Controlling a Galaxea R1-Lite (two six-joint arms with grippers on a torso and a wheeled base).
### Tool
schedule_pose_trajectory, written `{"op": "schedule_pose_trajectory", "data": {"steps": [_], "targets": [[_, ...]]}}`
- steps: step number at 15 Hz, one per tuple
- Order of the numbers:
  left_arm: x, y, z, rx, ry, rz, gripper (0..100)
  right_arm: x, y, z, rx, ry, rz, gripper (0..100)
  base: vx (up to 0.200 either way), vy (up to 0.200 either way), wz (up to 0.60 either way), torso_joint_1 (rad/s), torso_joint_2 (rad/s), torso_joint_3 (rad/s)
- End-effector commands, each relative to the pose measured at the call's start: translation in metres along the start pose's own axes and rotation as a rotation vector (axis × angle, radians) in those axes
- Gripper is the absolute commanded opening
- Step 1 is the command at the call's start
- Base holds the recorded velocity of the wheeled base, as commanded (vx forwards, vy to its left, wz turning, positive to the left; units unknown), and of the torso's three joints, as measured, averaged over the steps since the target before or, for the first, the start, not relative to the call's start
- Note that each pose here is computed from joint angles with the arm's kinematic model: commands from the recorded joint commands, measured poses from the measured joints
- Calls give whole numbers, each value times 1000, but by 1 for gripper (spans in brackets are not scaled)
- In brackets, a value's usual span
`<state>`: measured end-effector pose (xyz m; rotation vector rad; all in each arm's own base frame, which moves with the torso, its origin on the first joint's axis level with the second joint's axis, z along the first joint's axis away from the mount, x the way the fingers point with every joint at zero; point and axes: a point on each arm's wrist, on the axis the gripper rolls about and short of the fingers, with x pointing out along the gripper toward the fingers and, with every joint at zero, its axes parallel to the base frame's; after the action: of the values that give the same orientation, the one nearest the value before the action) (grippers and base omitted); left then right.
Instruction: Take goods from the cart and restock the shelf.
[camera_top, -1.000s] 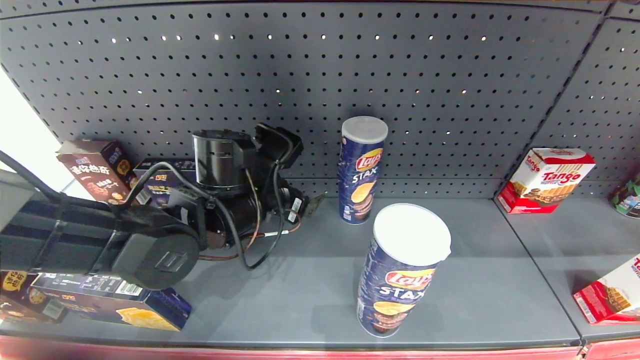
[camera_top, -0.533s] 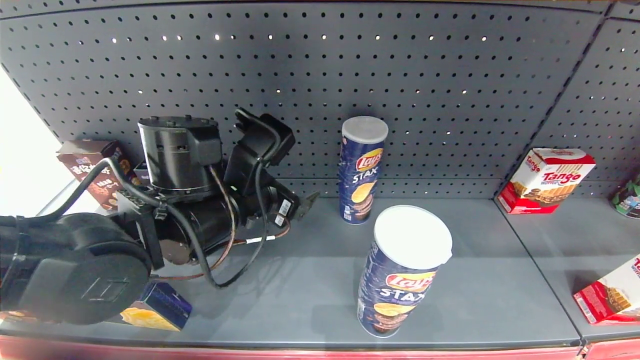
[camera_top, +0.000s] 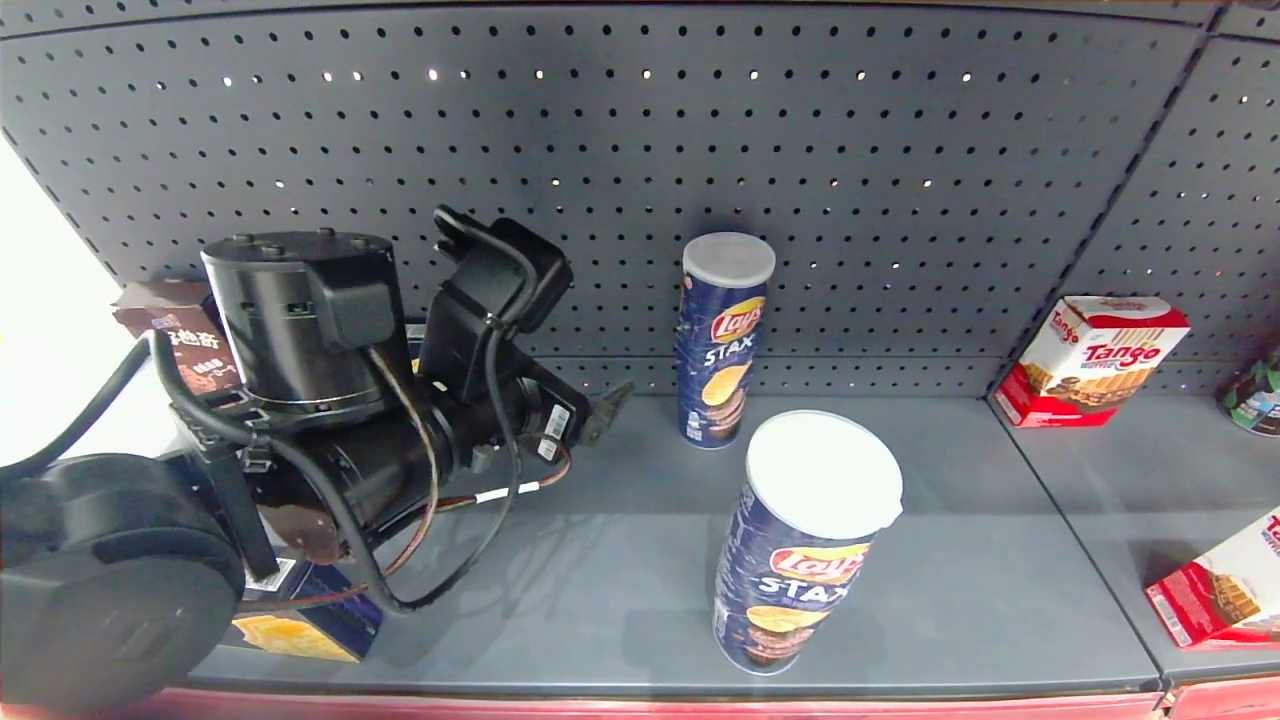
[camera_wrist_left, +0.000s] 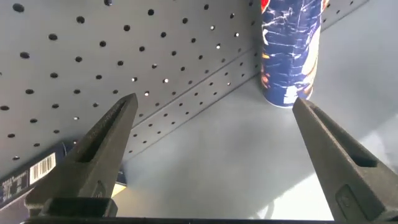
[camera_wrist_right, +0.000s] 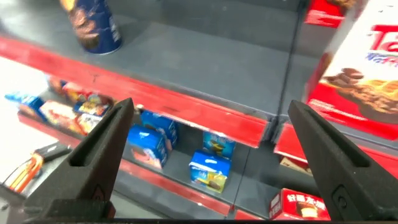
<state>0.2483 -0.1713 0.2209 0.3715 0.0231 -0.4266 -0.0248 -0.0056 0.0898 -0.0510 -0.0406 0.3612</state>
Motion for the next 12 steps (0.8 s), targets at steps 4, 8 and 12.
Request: {"op": "schedule_pose_trajectory", "data": {"steps": [4,8,12], "targets": [[-4,1,-4,-24,-37,16,100,55,-10,114,49,136,37,100,0,0,0,0,0,0],[-7,3,-13,-25,-32,27,100,119,-9,105,-67,346,113,100,0,0,0,0,0,0],[-12,4,-14,-26,-34,33,100,158,5,81,-88,491,222,100,0,0,0,0,0,0]]}}
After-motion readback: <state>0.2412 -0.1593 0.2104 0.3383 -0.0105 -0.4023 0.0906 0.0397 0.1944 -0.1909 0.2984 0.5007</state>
